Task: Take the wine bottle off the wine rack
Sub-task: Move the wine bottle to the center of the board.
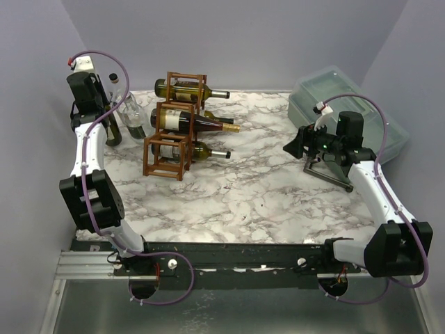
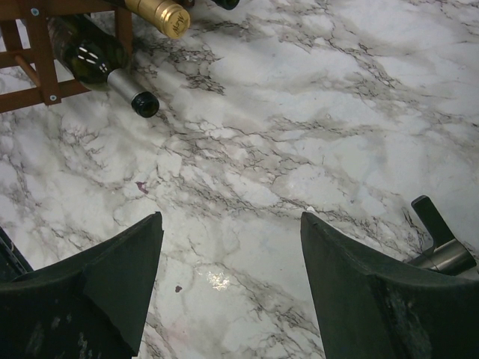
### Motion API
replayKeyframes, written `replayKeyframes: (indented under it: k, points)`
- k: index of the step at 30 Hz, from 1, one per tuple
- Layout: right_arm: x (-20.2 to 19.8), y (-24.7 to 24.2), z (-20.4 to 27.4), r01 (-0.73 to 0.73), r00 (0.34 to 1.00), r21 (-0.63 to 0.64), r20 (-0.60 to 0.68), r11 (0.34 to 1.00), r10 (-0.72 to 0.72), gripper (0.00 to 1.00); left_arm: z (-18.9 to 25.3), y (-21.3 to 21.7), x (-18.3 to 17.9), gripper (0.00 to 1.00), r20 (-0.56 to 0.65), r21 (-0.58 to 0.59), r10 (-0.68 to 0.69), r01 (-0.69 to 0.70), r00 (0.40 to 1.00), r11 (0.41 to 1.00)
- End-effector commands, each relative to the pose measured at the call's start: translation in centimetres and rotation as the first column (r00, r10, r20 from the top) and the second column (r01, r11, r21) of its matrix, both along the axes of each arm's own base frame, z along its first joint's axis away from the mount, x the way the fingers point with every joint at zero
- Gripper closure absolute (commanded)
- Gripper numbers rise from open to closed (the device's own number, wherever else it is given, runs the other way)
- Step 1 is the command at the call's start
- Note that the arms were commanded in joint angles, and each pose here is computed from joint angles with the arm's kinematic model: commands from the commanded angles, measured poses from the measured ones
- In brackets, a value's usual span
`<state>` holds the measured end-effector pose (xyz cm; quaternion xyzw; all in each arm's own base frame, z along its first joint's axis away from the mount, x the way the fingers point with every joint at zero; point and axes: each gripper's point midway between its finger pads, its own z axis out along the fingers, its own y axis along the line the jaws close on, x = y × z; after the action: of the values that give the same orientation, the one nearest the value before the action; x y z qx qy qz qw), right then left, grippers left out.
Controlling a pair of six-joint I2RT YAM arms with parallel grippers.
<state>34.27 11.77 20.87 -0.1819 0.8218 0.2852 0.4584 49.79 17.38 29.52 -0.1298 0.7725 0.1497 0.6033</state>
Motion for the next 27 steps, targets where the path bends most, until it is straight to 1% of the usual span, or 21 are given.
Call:
replayKeyframes:
  k: [1, 9, 23, 25, 27]
  points:
    - [0.4, -0.3, 0.6, -0.001, 1.0, -0.01, 0.007, 1.0, 0.001, 0.23, 5.8, 0.3, 1.2, 1.0, 0.158, 0.063, -0.04, 0.031, 0.987, 0.998]
    - [0.5, -0.3, 0.4, -0.001, 1.0, -0.012, 0.003, 1.0, 0.001, 0.23, 4.9, 0.2, 2.1, 1.0, 0.149, 0.045, -0.067, 0.061, 0.987, 0.997]
    - [0.6, -0.3, 0.1, -0.002, 1.0, -0.019, -0.005, 1.0, 0.002, 0.23, 3.1, 0.6, 2.6, 1.0, 0.13, 0.002, -0.052, 0.052, 0.99, 0.999]
    - [0.6, -0.4, 0.0, -0.001, 1.0, -0.019, -0.009, 1.0, 0.001, 0.23, 2.9, 0.7, 2.6, 0.97, 0.127, -0.003, -0.047, 0.048, 0.991, 0.999]
    - [0.6, -0.4, 0.1, 0.0, 1.0, -0.021, -0.006, 1.0, 0.0, 0.23, 2.6, 0.7, 2.6, 0.96, 0.124, -0.01, -0.045, 0.047, 0.991, 0.999]
